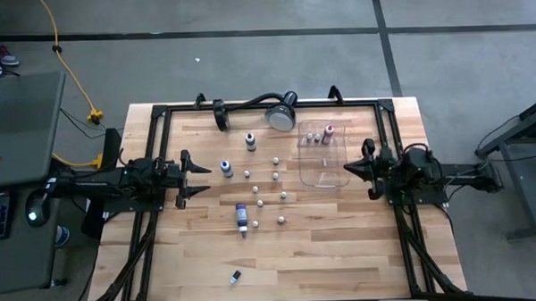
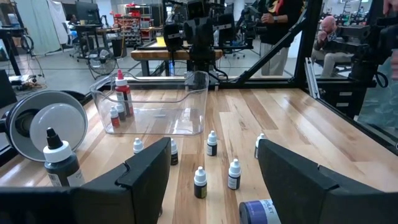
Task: Pick & Place food coloring
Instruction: Put the small blue food coloring bottle into the transparent bin
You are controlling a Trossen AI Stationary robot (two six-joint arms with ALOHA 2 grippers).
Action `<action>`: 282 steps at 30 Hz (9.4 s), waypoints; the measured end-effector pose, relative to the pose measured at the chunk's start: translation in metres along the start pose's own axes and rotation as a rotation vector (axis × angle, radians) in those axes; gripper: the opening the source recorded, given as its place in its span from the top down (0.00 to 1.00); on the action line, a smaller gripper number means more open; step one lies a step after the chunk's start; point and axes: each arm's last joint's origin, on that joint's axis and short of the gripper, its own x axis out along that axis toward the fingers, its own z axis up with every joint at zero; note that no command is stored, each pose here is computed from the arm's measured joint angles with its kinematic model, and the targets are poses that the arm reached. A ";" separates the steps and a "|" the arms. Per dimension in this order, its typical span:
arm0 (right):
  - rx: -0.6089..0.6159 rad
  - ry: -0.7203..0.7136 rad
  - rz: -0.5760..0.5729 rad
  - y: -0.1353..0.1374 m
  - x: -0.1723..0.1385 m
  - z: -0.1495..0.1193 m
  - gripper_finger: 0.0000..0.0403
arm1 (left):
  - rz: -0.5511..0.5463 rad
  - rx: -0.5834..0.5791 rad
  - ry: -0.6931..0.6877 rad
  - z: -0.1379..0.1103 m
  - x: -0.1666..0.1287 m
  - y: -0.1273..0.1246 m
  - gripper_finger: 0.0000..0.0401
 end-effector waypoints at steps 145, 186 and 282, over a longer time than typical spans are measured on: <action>-0.050 0.127 0.001 -0.002 0.001 -0.012 1.00 | 0.597 -1.088 1.202 0.081 0.163 -0.215 0.40; -0.050 0.126 0.001 -0.002 0.001 -0.012 1.00 | 0.435 -0.941 1.263 0.018 0.184 -0.259 0.40; -0.050 0.126 0.001 -0.002 0.001 -0.012 1.00 | 0.185 -0.738 1.385 0.013 0.225 -0.253 0.89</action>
